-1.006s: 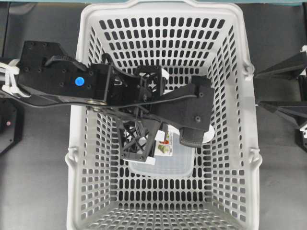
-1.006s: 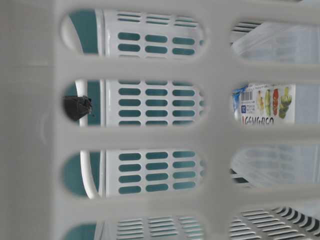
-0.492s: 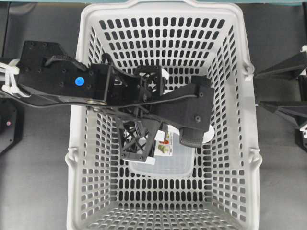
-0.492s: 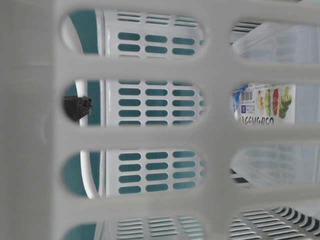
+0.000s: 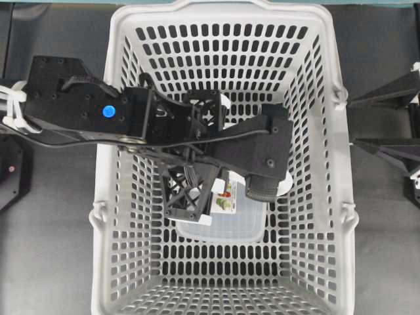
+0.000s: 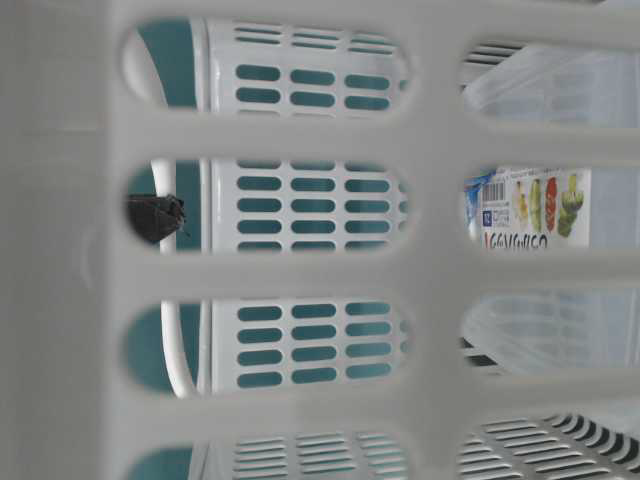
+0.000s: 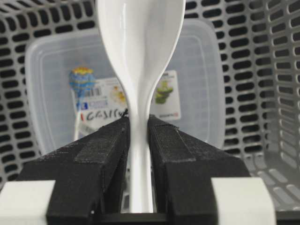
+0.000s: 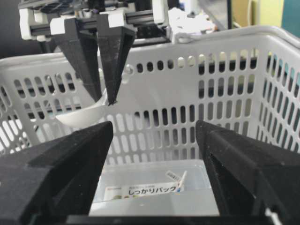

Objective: Pick up the chinese spoon from the shopping basket with the left arm.

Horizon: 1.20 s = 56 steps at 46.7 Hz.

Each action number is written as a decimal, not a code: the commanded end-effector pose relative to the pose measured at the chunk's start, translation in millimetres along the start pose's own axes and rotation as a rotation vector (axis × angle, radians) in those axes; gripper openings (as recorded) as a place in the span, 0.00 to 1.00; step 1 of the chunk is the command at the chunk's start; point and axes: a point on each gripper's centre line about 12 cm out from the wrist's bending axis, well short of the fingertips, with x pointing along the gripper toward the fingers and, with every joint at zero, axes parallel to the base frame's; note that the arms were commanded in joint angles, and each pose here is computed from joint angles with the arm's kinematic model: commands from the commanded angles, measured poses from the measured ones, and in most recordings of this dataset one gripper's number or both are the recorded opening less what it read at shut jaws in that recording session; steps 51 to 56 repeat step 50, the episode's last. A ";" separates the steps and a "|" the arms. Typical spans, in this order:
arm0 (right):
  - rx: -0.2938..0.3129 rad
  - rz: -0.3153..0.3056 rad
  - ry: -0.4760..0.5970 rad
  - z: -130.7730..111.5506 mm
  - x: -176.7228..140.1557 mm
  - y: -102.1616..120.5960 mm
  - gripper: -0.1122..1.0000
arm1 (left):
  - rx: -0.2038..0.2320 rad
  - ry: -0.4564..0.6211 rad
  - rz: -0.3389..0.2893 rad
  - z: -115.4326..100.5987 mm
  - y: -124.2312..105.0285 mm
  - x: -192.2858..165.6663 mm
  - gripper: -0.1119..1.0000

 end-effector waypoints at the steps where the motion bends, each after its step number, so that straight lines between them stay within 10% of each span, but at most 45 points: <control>1: 0.003 -0.001 -0.012 3.8 1.2 0.0 0.72 | -0.004 -0.047 0.006 5.6 1.4 -18.0 0.21; 56: 0.003 -0.001 -0.014 2.8 -1.4 -0.1 0.72 | -0.003 -0.035 0.006 3.8 1.8 -13.5 0.21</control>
